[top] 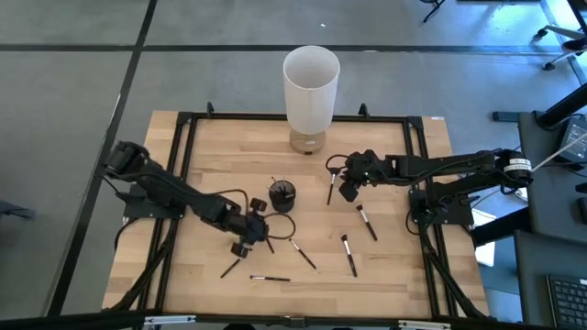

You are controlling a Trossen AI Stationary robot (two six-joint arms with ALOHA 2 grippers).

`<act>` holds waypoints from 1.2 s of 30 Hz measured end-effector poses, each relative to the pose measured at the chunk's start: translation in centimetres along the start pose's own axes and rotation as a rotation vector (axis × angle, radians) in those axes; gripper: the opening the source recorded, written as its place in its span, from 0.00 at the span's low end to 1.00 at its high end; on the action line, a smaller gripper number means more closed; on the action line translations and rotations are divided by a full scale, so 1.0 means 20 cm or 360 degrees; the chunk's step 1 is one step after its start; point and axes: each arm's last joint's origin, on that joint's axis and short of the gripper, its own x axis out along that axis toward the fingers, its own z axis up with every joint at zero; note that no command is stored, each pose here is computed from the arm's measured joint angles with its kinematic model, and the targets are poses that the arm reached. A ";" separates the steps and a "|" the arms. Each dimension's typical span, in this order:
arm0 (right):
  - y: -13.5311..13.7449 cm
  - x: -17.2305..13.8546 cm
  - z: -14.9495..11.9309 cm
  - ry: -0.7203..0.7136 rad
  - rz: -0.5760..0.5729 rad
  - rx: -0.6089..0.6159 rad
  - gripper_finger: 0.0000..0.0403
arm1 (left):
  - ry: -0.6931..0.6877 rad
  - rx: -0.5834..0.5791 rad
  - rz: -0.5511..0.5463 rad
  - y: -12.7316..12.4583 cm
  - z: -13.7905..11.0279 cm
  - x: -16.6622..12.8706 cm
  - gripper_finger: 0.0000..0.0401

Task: Put items in baskets/containers
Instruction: Put the eyeshadow brush into the holder

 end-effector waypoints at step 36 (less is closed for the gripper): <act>0.00 0.00 0.00 0.0014 0.0019 0.0001 0.22 | 0.0406 0.0492 0.0117 -0.05 -0.07 0.14 0.07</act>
